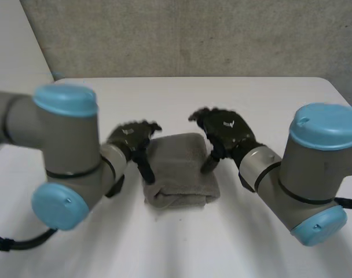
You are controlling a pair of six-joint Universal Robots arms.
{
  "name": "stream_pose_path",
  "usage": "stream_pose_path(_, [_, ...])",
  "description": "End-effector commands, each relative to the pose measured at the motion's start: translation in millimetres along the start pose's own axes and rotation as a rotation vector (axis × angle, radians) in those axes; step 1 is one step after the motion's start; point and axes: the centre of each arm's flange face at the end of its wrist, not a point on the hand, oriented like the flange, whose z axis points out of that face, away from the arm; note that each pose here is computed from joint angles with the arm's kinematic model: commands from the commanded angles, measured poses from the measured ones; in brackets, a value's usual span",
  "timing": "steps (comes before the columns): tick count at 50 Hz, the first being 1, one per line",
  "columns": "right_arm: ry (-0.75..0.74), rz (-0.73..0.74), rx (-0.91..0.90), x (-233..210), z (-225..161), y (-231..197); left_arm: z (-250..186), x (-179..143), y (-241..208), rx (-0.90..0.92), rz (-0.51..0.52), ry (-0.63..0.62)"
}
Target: Fold the towel.
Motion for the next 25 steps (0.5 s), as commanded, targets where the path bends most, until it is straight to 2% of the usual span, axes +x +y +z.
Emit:
stream_pose_path(1, [-0.004, -0.114, -0.147, 2, 17, 52, 13, 2, 38, -0.062, 0.02, -0.052])
stream_pose_path(6, [0.01, -0.156, -0.137, 4, 21, 47, 9, 2, 21, -0.013, 0.015, -0.059])
stream_pose_path(8, [0.073, -0.168, -0.056, 12, 19, 14, 3, 3, 6, 0.03, 0.01, -0.055])
stream_pose_path(9, [0.073, -0.168, -0.056, 12, 19, 14, -5, 3, -11, 0.081, 0.004, -0.053])
stream_pose_path(11, [0.16, -0.181, 0.061, 22, 7, -34, -14, 2, -29, 0.131, -0.003, -0.055])
stream_pose_path(14, [0.211, -0.184, 0.114, 30, -1, -57, -38, -2, -67, 0.231, -0.017, -0.06])
stream_pose_path(15, [0.256, -0.187, 0.157, 38, -10, -79, -55, -6, -88, 0.285, -0.026, -0.067])
stream_pose_path(16, [0.301, -0.186, 0.184, 46, -20, -97, -55, -6, -88, 0.285, -0.026, -0.067])
stream_pose_path(18, [0.333, -0.186, 0.208, 51, -31, -114, -84, -22, -124, 0.37, -0.047, -0.108])
stream_pose_path(19, [0.359, -0.185, 0.22, 57, -40, -128, -84, -22, -124, 0.37, -0.047, -0.109])
stream_pose_path(21, [0.38, -0.181, 0.221, 62, -49, -138, -105, -45, -149, 0.422, -0.068, -0.174])
stream_pose_path(25, [0.42, -0.175, 0.202, 76, -61, -150, -121, -61, -163, 0.442, -0.078, -0.226])
